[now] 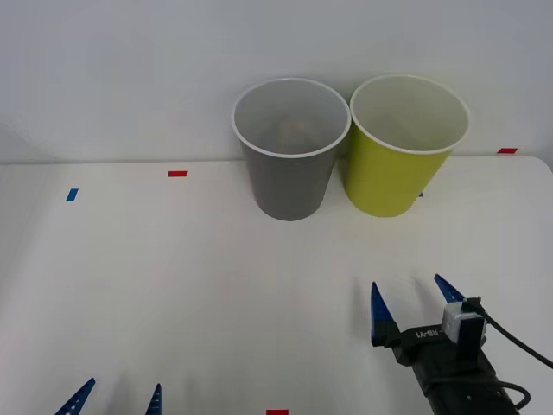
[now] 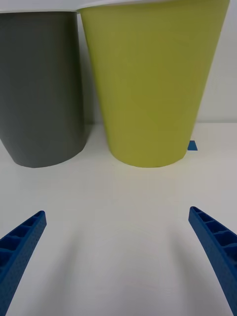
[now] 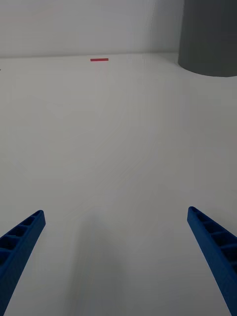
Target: Put cans in the gray bin and PET bottles in the light green bin.
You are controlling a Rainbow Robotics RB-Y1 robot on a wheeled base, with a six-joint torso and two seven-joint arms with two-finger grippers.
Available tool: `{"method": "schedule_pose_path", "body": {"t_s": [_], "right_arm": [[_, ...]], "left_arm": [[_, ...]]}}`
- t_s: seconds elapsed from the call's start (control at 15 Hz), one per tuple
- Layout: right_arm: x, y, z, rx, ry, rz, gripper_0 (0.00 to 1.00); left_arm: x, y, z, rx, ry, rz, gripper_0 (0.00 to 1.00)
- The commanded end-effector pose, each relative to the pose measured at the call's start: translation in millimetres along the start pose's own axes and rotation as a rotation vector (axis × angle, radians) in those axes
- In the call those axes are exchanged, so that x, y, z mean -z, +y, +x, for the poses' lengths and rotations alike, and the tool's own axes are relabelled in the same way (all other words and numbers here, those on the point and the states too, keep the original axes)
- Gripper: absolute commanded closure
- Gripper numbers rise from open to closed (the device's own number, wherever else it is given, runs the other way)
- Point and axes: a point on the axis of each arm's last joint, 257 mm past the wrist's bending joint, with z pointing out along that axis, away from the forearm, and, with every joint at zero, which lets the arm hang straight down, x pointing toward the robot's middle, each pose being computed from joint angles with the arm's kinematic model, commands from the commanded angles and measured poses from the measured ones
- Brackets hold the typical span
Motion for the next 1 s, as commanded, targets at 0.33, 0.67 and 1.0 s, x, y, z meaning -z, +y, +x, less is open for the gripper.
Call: {"method": "schedule_pose_path", "body": {"t_s": [0.33, 0.67, 1.0], "right_arm": [[66, -23.4, 51, 0.042, 0.081, -0.040, 0.00], [104, -20.7, 58, 0.008, 0.090, -0.054, 0.00], [136, -26.7, 70, 0.000, 0.138, -0.050, 0.00]], "left_arm": [[0, 0.0, 0, 0.000, 0.000, 0.000, 0.00], [0, 0.0, 0, 0.000, 0.000, 0.000, 0.00], [0, 0.0, 0, 0.000, 0.000, 0.000, 0.00]]}}
